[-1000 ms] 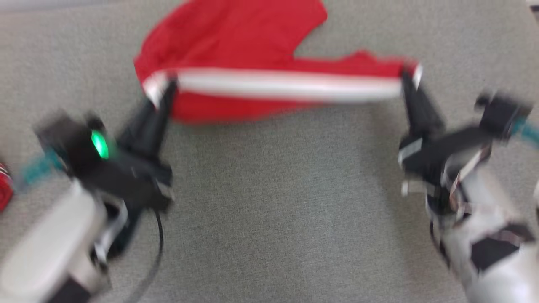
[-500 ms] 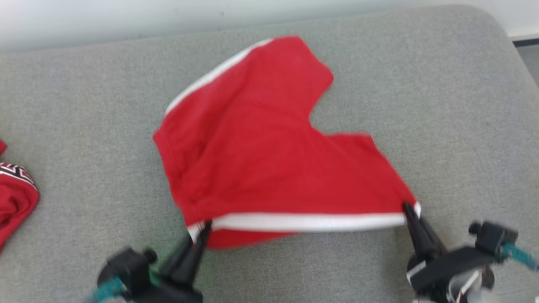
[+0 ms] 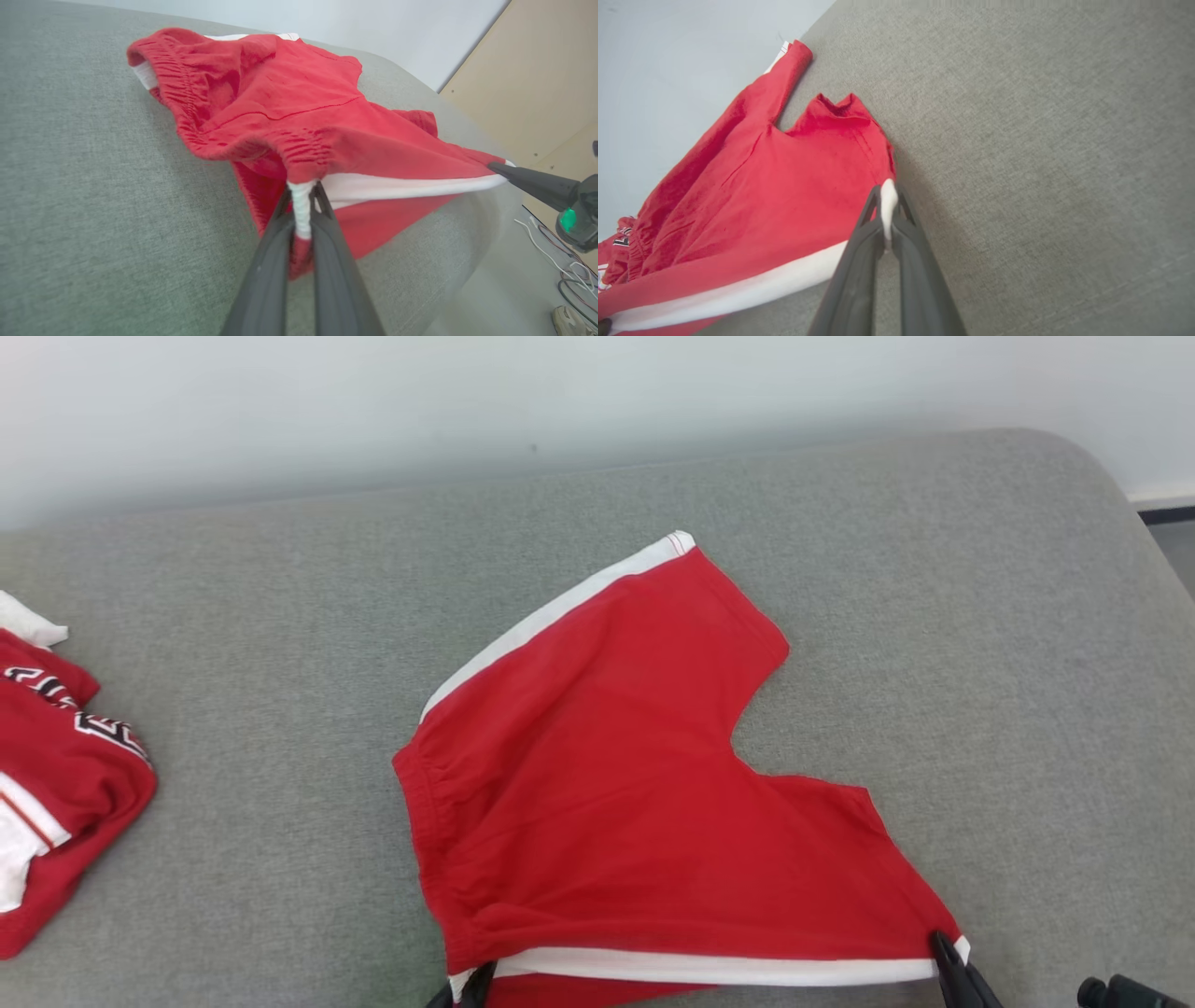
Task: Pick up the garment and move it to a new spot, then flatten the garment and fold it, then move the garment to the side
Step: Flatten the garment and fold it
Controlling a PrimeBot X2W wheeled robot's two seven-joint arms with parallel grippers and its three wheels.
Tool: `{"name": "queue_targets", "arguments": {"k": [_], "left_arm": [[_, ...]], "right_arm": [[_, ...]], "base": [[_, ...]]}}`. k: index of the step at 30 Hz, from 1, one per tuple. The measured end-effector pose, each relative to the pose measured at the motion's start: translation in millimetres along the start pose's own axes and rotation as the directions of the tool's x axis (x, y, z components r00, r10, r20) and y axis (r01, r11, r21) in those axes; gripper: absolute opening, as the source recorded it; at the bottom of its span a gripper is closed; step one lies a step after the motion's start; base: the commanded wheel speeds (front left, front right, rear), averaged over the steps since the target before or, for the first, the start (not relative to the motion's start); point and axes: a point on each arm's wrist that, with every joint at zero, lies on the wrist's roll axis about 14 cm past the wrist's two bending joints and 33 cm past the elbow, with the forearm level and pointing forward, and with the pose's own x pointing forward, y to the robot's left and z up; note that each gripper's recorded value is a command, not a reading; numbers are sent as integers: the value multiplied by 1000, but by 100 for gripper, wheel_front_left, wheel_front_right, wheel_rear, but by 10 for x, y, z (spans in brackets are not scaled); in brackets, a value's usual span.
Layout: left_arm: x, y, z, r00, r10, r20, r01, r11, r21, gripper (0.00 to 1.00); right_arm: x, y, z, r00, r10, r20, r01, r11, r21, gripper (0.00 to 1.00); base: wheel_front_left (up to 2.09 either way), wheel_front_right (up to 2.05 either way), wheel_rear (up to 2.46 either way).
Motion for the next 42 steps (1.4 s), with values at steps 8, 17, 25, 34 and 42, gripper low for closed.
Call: {"name": "queue_targets", "arguments": {"k": [8, 17, 25, 34, 42], "left_arm": [[18, -233, 369, 991, -49, 124, 42, 997, 63, 0], [100, -255, 704, 974, -55, 221, 33, 994, 103, 0], [340, -2, 967, 960, -10, 278, -16, 996, 91, 0], [586, 406, 1097, 953, 76, 294, -99, 993, 65, 0], [761, 625, 1091, 956, 108, 273, -130, 989, 63, 0]], "right_arm": [[170, 340, 418, 991, 97, 97, -97, 995, -6, 0], [589, 813, 860, 964, 222, 146, -217, 975, -50, 0], [1146, 1154, 1169, 951, 269, 151, -260, 962, -80, 0], [1816, 1583, 1246, 950, 301, 82, -283, 943, -177, 0], [2295, 1768, 1285, 959, 279, 55, -257, 933, -252, 0]], "base": [[0, 0, 0], [0, 0, 0], [0, 0, 0], [0, 0, 0], [0, 0, 0]]}}
